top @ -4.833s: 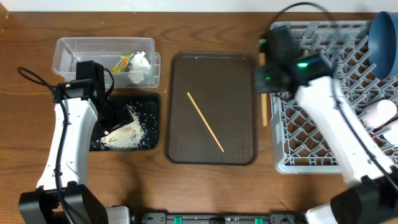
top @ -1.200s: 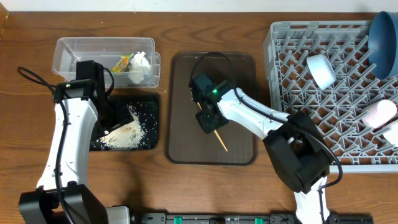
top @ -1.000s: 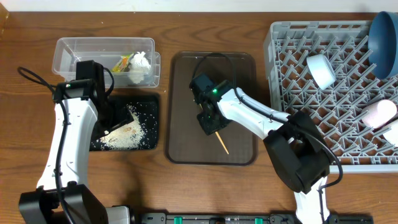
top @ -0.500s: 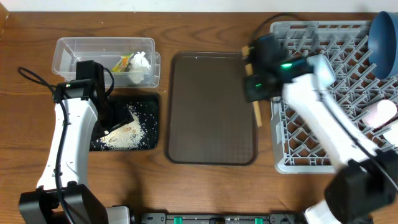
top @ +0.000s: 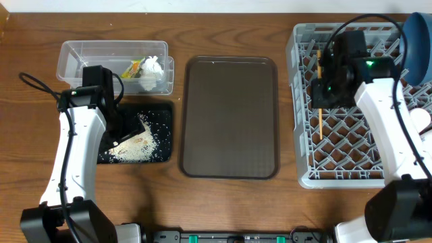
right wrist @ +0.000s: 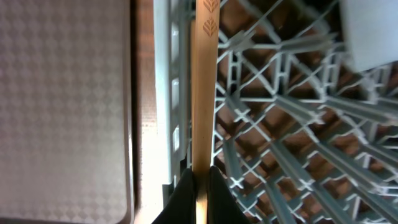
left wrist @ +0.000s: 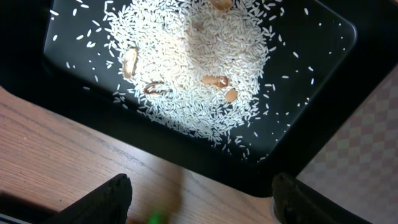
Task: Sort waste into correct bins and load items into the dishwasher rack
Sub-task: 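Carry the second chopstick right and insert it into the rack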
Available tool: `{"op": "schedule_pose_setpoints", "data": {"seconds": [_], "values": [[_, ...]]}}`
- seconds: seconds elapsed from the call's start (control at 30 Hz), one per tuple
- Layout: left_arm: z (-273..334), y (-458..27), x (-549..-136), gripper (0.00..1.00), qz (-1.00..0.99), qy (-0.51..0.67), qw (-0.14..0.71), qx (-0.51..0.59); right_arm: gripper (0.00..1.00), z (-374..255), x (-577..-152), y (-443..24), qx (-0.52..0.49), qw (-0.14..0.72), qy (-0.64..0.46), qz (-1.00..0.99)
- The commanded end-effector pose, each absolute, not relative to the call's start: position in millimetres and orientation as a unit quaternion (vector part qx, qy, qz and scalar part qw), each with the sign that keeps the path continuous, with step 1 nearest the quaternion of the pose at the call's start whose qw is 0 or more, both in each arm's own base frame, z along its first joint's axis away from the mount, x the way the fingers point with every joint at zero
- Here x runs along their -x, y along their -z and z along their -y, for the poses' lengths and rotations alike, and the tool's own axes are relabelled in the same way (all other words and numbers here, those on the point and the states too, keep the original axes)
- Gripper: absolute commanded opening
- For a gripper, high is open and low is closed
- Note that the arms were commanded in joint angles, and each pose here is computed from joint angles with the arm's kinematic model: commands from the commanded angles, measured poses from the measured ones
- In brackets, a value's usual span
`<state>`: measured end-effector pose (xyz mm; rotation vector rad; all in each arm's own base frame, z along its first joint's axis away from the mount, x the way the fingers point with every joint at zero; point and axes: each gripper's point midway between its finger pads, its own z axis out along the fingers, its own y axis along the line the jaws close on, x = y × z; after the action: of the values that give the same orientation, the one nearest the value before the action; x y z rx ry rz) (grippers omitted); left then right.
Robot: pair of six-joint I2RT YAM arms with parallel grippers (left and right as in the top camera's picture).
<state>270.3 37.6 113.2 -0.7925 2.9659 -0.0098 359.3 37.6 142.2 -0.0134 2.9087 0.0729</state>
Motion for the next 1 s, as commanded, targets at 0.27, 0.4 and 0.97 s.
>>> {"op": "schedule_pose_setpoints", "data": {"seconds": [0.27, 0.4, 0.97], "values": [[-39.9, -115.3, -268.9, 0.76, -0.964, 0.0, 0.038, 0.265, 0.01, -41.4, -342.4, -75.9, 0.025, 0.022, -0.023, -0.999], [-39.9, -115.3, -268.8, 0.76, -0.964, 0.0, 0.037, 0.265, 0.01, -41.4, -342.0, -66.7, 0.025, 0.009, -0.022, -0.999], [-34.1, -115.4, -269.7, 0.76, -0.964, 0.016, 0.035, 0.264, 0.36, -46.0, -343.4, -78.5, 0.025, 0.026, -0.036, -0.999]]}}
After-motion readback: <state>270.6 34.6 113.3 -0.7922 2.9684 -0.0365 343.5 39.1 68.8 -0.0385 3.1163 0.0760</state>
